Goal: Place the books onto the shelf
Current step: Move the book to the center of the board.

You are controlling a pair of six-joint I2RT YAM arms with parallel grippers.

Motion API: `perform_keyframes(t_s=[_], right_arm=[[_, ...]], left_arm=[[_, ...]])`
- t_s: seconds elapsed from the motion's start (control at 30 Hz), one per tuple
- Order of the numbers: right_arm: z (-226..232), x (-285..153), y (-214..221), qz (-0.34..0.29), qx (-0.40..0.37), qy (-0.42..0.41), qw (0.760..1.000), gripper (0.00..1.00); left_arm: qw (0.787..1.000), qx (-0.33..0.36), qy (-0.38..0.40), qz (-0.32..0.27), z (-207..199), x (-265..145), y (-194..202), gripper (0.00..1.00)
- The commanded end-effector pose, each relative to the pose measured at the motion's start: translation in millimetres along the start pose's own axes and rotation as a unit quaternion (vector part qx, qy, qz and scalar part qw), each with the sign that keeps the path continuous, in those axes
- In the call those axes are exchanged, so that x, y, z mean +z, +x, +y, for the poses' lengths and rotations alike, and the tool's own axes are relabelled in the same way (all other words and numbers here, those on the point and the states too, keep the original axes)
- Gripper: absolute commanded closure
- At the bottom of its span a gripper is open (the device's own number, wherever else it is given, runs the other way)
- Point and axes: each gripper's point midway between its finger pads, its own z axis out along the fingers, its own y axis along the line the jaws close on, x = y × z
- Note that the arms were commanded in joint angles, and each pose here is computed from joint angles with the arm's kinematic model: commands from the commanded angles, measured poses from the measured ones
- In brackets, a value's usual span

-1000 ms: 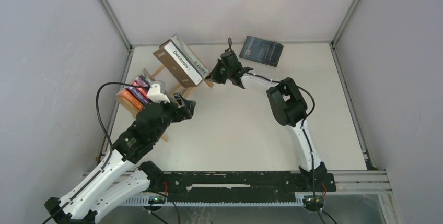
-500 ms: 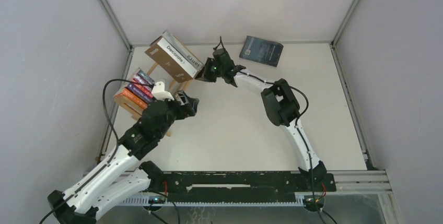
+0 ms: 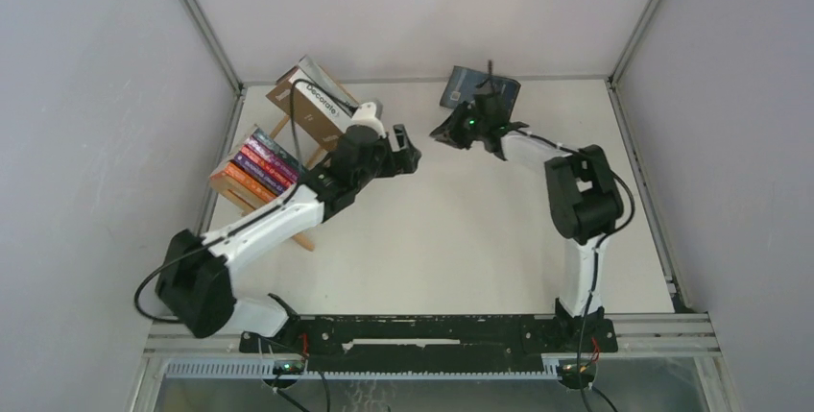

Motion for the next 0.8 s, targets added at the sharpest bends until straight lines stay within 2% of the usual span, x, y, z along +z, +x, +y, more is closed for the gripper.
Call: perform_keyframes(t_s=[0.0,0.17,0.23,0.4,0.77], right_arm=[[13,-50,-69,-0.097,-0.033,-0.029,0.994,0.68],[-23,-71,-113,-0.141,-0.011,0.003,0.99,0.56],[-38,-77,-129,-0.157,0.004,0.009,0.988,0.53],[-66,-88,-167,-0.193,0.028,0.018,0.981,0.47],[-102,-70,-208,-0.203,0.048,0.034,0.977,0.45]], left_arm=[[0.997,0.003,0.068,-0.046,-56,39,-53,0.13],[0.997,0.009,0.075,-0.029,-84,106,-62,0.12],[0.998,0.011,0.058,-0.012,-82,137,-53,0.11],[0.999,-0.011,0.045,-0.029,-83,193,-64,0.07],[0.988,-0.115,0.016,-0.098,-24,287,-102,0.06]])
